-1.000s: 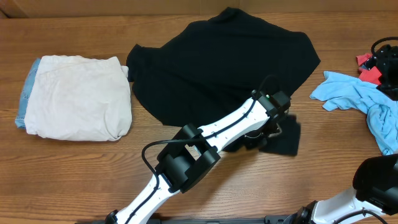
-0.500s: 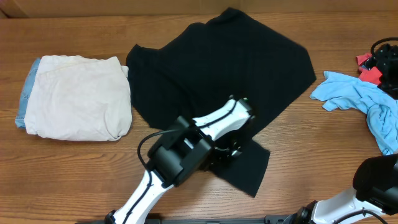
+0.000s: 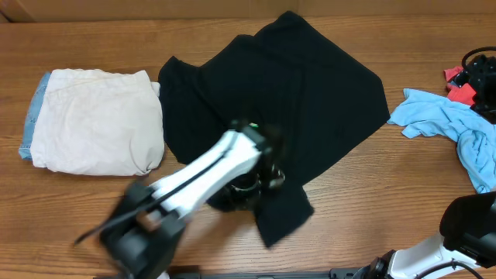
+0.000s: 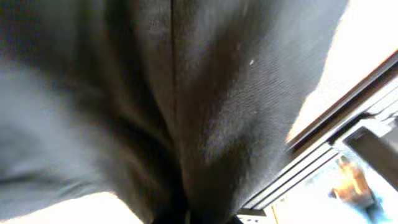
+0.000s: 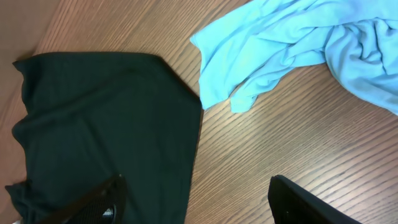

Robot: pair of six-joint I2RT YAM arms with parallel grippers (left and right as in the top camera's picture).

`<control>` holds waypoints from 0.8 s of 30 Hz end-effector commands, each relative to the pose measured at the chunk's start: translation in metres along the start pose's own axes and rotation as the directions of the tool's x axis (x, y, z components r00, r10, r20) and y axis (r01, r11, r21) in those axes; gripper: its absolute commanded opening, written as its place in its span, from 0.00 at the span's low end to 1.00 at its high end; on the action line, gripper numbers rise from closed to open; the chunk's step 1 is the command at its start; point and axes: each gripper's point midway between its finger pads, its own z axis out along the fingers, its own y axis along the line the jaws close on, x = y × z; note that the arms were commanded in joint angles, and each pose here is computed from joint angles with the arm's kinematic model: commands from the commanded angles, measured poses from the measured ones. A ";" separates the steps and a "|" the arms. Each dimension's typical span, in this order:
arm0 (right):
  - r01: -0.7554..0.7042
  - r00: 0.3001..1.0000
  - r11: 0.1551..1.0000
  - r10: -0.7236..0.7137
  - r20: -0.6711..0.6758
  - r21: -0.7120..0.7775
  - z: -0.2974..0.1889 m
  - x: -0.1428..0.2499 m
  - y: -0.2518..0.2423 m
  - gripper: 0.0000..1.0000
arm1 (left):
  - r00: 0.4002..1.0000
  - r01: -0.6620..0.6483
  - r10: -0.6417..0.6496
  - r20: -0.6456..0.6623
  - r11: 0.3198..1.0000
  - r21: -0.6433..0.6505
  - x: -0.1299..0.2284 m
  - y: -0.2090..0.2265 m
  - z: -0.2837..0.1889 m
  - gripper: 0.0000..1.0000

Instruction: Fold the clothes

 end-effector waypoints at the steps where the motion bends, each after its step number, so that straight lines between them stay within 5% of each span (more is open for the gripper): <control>1: 0.016 0.999 0.999 -0.015 0.029 -0.030 -0.011 -0.001 0.007 0.77 | 0.978 0.090 -0.069 0.199 0.991 -0.101 0.013 0.024 -0.053 0.36; 3: 0.023 1.000 0.997 -0.022 0.019 -0.075 -0.009 0.001 0.016 0.80 | 0.959 0.144 -0.110 0.259 0.983 -0.116 0.019 0.034 -0.068 0.57; 8: 0.069 0.997 0.990 -0.072 -0.019 -0.126 0.024 0.012 0.036 0.82 | 0.907 0.254 -0.202 0.368 0.962 -0.099 0.033 0.058 -0.092 0.69; 12: 0.097 0.994 0.987 -0.102 -0.037 -0.131 0.071 0.023 0.042 0.84 | 0.878 0.294 -0.246 0.410 0.954 -0.057 0.034 0.067 -0.098 0.73; 17: -0.032 0.995 0.998 0.037 0.090 -0.061 0.152 0.016 0.012 0.67 | 0.867 0.300 -0.248 0.433 0.953 -0.053 0.031 0.070 -0.104 0.70; 24: -0.033 0.999 0.988 0.032 -0.005 -0.152 0.215 0.042 0.017 0.65 | 0.837 0.302 -0.240 0.492 0.952 -0.051 0.022 0.071 -0.125 0.70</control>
